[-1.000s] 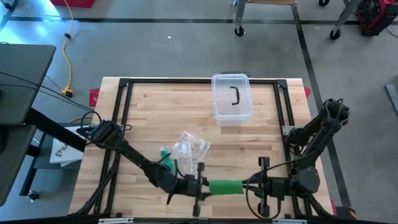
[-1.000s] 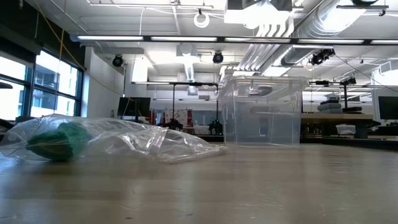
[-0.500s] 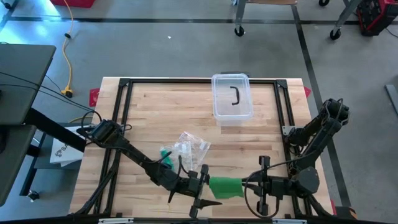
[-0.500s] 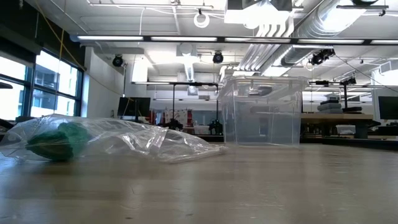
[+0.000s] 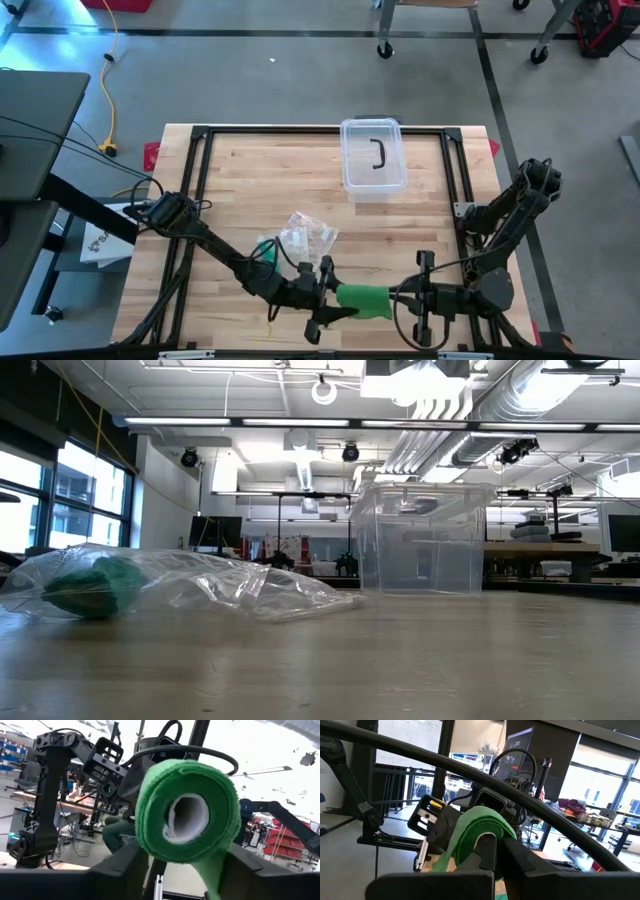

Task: Roll bandage
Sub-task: Roll the green bandage

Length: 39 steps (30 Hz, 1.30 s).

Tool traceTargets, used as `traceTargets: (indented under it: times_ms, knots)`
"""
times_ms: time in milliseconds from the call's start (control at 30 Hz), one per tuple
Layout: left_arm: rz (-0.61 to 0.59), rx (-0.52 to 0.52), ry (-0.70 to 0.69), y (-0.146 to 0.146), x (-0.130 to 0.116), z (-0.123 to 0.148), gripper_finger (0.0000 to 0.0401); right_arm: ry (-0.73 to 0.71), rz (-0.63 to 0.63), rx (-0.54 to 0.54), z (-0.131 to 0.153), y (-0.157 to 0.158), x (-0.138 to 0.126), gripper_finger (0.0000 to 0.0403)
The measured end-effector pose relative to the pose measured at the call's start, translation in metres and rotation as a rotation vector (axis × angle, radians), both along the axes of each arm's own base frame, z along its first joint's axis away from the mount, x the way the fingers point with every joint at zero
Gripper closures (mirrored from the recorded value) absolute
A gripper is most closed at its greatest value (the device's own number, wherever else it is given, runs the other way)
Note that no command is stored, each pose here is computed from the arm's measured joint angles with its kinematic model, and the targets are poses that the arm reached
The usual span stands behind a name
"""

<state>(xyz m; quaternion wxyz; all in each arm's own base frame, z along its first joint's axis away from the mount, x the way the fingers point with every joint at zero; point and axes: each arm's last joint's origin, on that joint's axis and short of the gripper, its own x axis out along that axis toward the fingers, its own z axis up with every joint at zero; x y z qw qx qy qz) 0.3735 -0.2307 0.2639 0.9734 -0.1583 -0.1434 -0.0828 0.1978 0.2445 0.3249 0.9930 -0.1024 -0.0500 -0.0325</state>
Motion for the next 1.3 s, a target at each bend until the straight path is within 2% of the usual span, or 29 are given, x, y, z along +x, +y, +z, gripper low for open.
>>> traceTargets:
  times_ms: [100, 233, 267, 433, 600, 833, 967, 1100, 1300]
  knots:
    - [-0.001, 0.007, -0.001, -0.001, -0.001, 0.0, 0.0278, 0.0, 0.0, -0.001, 0.0, 0.0, 0.0, 0.0402]
    - [-0.008, 0.034, -0.007, -0.008, -0.005, 0.0, 0.0378, 0.007, -0.037, 0.003, 0.0, -0.001, 0.0, 0.0402]
    - [-0.001, 0.04, -0.007, -0.011, -0.007, 0.0, 0.0389, 0.008, -0.042, 0.004, 0.0, -0.001, 0.0, 0.0402]
    - [0.037, 0.065, -0.048, -0.026, -0.022, 0.007, 0.0397, 0.01, -0.044, 0.002, -0.001, -0.001, -0.001, 0.0402]
    - [0.07, 0.085, -0.031, -0.035, -0.031, 0.009, 0.04, 0.011, -0.044, -0.01, -0.001, -0.001, -0.001, 0.0402]
    - [0.01, 0.057, -0.023, -0.035, -0.029, 0.008, 0.04, 0.009, -0.041, -0.008, 0.0, -0.001, -0.001, 0.0402]
    - [-0.056, 0.021, -0.047, -0.035, -0.022, 0.014, 0.04, 0.009, -0.048, -0.012, 0.0, -0.002, 0.001, 0.0402]
    - [-0.111, 0.043, -0.046, -0.04, -0.007, 0.014, 0.0401, 0.008, -0.045, -0.012, 0.0, -0.003, 0.002, 0.0402]
    - [-0.03, 0.1, 0.076, -0.039, 0.004, 0.004, 0.0401, -0.008, -0.028, 0.007, 0.002, -0.001, 0.0, 0.0402]
